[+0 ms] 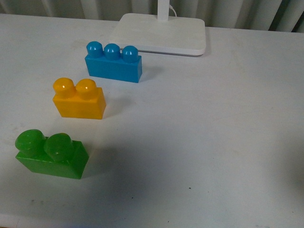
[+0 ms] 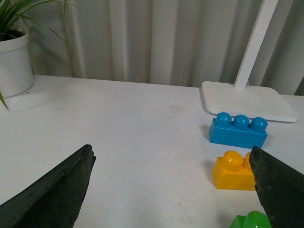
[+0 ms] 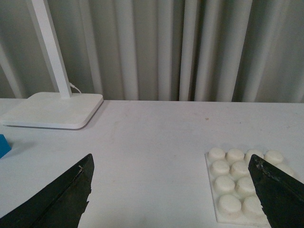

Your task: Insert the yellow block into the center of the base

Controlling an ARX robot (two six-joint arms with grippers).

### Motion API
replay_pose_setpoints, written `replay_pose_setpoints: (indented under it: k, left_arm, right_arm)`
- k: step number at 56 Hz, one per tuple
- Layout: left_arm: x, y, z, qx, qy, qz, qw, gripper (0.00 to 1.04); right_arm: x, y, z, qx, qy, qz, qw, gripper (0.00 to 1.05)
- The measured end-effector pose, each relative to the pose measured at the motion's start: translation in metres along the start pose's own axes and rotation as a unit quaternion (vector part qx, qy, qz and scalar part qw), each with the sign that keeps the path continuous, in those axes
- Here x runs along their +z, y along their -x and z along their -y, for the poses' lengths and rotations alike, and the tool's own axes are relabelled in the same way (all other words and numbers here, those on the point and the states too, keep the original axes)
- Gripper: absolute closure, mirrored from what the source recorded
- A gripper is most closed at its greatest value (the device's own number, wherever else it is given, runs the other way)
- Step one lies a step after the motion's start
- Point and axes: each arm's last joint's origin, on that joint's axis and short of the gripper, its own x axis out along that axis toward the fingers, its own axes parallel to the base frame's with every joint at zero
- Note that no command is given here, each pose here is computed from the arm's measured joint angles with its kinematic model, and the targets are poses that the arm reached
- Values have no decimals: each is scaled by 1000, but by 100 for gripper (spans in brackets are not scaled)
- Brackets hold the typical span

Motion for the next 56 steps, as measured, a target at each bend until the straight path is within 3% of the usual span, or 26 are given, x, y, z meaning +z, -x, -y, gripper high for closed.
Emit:
replay_pose_setpoints:
  k: [56]
  left_arm:
    - [0, 0, 0, 0, 0, 0, 1000, 6]
  right_arm:
    - [0, 0, 0, 0, 0, 0, 1000, 9]
